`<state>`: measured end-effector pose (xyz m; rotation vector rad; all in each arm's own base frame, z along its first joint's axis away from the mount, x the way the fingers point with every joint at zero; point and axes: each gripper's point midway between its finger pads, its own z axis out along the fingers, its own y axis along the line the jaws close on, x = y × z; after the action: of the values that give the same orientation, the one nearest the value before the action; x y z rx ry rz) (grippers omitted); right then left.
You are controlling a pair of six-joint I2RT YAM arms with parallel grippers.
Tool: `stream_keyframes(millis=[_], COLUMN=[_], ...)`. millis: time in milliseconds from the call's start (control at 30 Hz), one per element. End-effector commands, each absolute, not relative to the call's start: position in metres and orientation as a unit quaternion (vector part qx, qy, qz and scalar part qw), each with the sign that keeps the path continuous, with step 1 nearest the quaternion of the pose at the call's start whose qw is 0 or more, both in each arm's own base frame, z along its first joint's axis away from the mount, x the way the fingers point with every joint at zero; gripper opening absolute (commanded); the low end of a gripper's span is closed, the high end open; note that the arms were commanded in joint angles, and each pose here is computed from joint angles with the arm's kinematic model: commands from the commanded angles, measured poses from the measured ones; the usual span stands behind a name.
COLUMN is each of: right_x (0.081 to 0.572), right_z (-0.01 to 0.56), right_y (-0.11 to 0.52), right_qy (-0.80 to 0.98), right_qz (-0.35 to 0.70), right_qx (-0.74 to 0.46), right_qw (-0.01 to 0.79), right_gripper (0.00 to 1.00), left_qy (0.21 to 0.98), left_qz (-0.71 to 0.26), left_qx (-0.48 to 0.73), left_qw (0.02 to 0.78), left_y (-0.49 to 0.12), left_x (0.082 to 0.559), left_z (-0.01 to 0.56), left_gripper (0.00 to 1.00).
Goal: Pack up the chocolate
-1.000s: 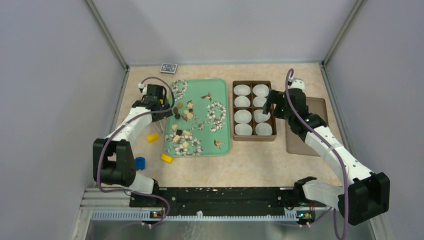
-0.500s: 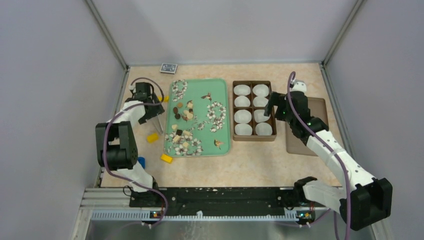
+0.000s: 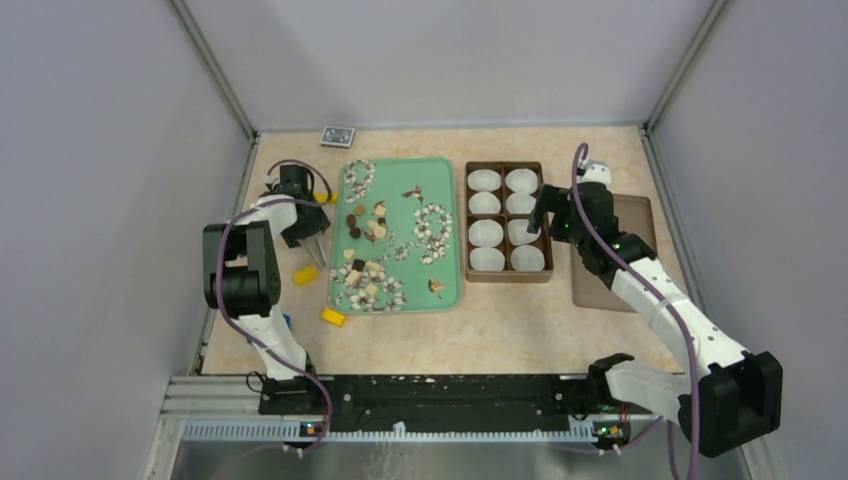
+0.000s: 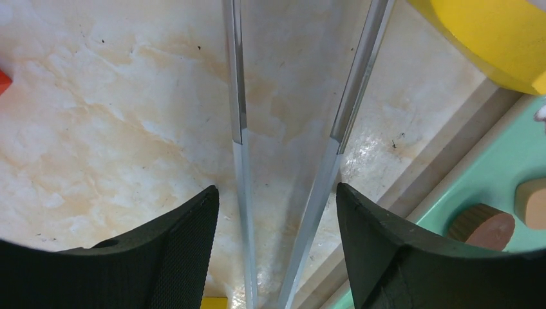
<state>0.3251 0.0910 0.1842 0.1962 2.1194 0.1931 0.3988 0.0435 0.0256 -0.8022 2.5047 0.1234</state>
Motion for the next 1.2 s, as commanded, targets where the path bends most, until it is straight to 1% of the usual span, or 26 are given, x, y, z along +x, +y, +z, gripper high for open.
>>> stream_keyframes(millis=[0, 133, 233, 300, 333, 367, 433, 500, 600, 767, 833, 967, 1167], right_x=[0.332, 0.331, 0.330, 0.330, 0.330, 0.330, 0.329, 0.329, 0.329, 0.328, 0.328, 0.329, 0.332], right_z=[0.200, 0.199, 0.198, 0.198, 0.199, 0.200, 0.200, 0.201, 0.202, 0.203, 0.203, 0.205, 0.205], right_y=[0.093, 0.094, 0.094, 0.093, 0.093, 0.094, 0.093, 0.093, 0.093, 0.092, 0.091, 0.089, 0.091], right_qy=[0.858, 0.859, 0.860, 0.860, 0.859, 0.859, 0.859, 0.858, 0.857, 0.856, 0.855, 0.854, 0.853], right_qz=[0.084, 0.088, 0.089, 0.088, 0.088, 0.089, 0.088, 0.089, 0.090, 0.090, 0.088, 0.081, 0.087], right_qx=[0.080, 0.082, 0.084, 0.085, 0.086, 0.086, 0.086, 0.088, 0.089, 0.090, 0.091, 0.093, 0.094], right_qw=[0.500, 0.498, 0.496, 0.496, 0.496, 0.497, 0.497, 0.499, 0.500, 0.501, 0.502, 0.505, 0.506], right_gripper=[0.99, 0.99, 0.99, 0.99, 0.99, 0.99, 0.99, 0.99, 0.99, 0.99, 0.99, 0.99, 0.99], left_qy=[0.912, 0.912, 0.915, 0.915, 0.915, 0.913, 0.910, 0.907, 0.902, 0.897, 0.895, 0.896, 0.897], left_qz=[0.051, 0.057, 0.056, 0.055, 0.057, 0.059, 0.066, 0.077, 0.094, 0.087, 0.089, 0.089, 0.075], left_qx=[-0.312, -0.309, -0.308, -0.307, -0.307, -0.308, -0.306, -0.303, -0.303, -0.287, -0.280, -0.266, -0.240], left_qw=[0.262, 0.262, 0.255, 0.255, 0.257, 0.260, 0.271, 0.283, 0.292, 0.326, 0.335, 0.344, 0.365], left_y=[0.048, 0.051, 0.051, 0.050, 0.051, 0.052, 0.056, 0.060, 0.068, 0.068, 0.069, 0.069, 0.064], left_x=[0.407, 0.411, 0.413, 0.413, 0.412, 0.413, 0.414, 0.416, 0.420, 0.430, 0.432, 0.430, 0.420], left_z=[0.023, 0.019, 0.015, 0.016, 0.017, 0.020, 0.030, 0.041, 0.060, 0.096, 0.109, 0.126, 0.146], left_gripper=[0.72, 0.72, 0.74, 0.73, 0.71, 0.67, 0.54, 0.47, 0.46, 0.44, 0.39, 0.35, 0.35])
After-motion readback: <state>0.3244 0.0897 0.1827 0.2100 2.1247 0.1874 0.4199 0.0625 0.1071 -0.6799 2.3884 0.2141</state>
